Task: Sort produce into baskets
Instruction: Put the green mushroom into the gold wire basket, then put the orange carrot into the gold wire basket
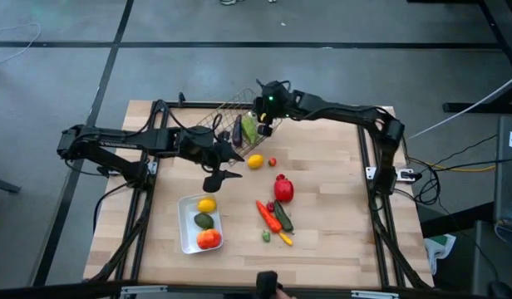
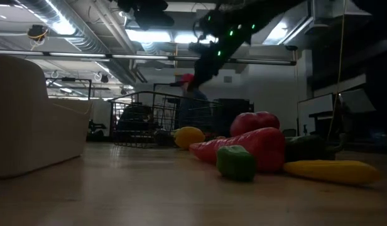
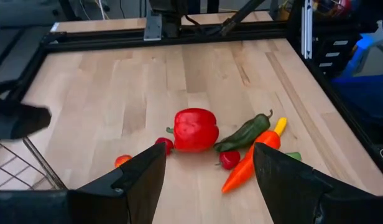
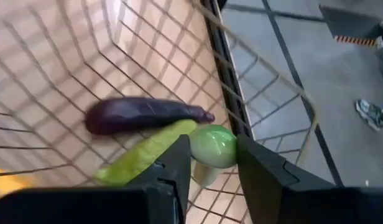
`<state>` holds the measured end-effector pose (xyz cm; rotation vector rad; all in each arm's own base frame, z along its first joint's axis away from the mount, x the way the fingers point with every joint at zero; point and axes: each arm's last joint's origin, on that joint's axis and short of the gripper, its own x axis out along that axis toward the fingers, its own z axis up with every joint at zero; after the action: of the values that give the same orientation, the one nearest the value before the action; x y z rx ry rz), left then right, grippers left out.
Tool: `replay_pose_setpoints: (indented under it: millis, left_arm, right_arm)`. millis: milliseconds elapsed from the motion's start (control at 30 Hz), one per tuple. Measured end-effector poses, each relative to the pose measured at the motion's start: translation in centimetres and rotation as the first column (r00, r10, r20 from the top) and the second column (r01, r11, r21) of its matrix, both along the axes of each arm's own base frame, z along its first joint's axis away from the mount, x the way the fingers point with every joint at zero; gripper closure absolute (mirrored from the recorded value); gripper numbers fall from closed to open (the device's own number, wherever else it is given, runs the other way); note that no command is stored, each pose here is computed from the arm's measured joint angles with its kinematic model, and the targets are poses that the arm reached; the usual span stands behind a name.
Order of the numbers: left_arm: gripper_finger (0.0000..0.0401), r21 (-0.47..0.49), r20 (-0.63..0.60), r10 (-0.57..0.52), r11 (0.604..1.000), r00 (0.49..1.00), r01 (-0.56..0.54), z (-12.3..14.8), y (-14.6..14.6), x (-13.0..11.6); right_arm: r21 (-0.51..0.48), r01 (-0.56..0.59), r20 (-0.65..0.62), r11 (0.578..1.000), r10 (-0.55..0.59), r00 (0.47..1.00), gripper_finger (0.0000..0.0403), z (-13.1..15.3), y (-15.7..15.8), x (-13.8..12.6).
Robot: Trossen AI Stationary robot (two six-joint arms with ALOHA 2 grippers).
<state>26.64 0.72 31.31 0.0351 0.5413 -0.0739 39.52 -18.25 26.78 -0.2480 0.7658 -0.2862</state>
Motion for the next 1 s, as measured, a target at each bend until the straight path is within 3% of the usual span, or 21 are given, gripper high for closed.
replay_pose_setpoints:
  millis: [367, 633, 1000]
  left_arm:
    - [0.0164, 0.008, -0.002, 0.028, 1.000, 1.000, -0.028, 0.0, 0.1, 0.0]
    - [0.0164, 0.007, -0.002, 0.037, 0.999, 0.999, -0.037, 0.0, 0.1, 0.0]
    - [0.0164, 0.008, -0.002, 0.040, 0.999, 0.999, -0.040, 0.0, 0.1, 0.0]
  right_arm:
    - [0.035, 0.033, -0.124, 0.999, -0.029, 0.992, 0.0288, -6.3, -1.6, 1.7]
    - [0.083, 0.018, -0.113, 0.996, -0.008, 0.994, 0.0282, -7.1, -1.6, 2.0]
    - [0.081, 0.023, -0.109, 0.996, -0.014, 0.994, 0.0204, -7.0, -1.6, 1.9]
